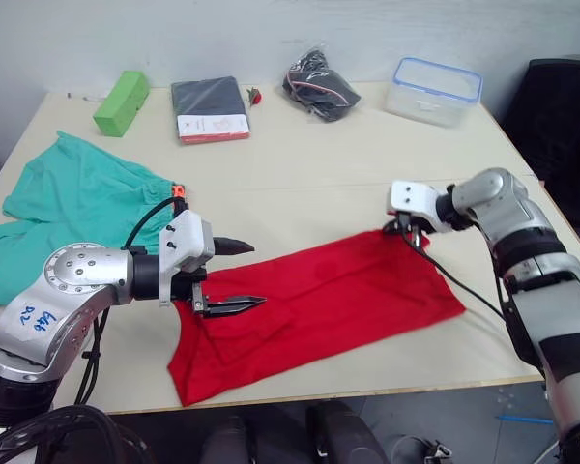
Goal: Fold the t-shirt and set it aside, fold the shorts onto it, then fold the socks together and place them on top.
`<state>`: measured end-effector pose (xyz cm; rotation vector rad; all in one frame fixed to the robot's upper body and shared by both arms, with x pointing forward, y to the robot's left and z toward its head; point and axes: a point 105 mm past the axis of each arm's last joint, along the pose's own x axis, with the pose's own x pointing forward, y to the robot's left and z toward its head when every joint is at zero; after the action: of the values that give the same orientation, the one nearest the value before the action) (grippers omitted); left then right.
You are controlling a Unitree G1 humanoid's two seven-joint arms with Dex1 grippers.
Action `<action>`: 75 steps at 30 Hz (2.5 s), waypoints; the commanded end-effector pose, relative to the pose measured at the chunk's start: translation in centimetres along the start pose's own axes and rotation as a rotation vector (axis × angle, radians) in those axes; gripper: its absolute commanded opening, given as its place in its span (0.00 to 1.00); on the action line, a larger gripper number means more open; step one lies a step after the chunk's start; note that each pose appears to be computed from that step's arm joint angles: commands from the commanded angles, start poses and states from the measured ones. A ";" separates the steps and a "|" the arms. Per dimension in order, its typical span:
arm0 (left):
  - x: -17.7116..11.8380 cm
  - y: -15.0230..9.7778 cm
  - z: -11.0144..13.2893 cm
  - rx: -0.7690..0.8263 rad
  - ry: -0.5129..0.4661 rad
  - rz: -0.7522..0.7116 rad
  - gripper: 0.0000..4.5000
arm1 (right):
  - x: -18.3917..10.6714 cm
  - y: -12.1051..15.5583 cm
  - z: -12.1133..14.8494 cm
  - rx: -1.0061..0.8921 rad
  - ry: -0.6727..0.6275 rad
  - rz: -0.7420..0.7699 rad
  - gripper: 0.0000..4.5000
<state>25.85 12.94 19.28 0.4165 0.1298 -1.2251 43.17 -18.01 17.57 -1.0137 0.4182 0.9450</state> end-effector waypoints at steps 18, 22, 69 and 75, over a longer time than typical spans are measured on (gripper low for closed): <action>-0.9 2.0 -2.4 -0.007 0.061 0.086 1.00 | 0.2 -1.8 1.8 -0.193 -0.008 -0.143 0.37; -1.0 3.4 -3.0 -0.010 0.083 0.078 1.00 | -2.3 -3.1 1.3 -0.174 -0.056 -0.238 0.67; 0.8 3.7 -10.1 -0.316 0.380 -0.255 0.01 | -4.4 10.4 -6.0 -0.375 -0.107 0.079 0.00; 0.9 0.7 -10.0 -0.326 0.363 -0.224 0.01 | -2.6 8.4 -4.7 -0.452 -0.110 0.081 0.00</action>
<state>29.16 16.71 10.66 0.3446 0.6722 -1.2970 34.86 -21.90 12.91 -1.3321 0.1515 1.1858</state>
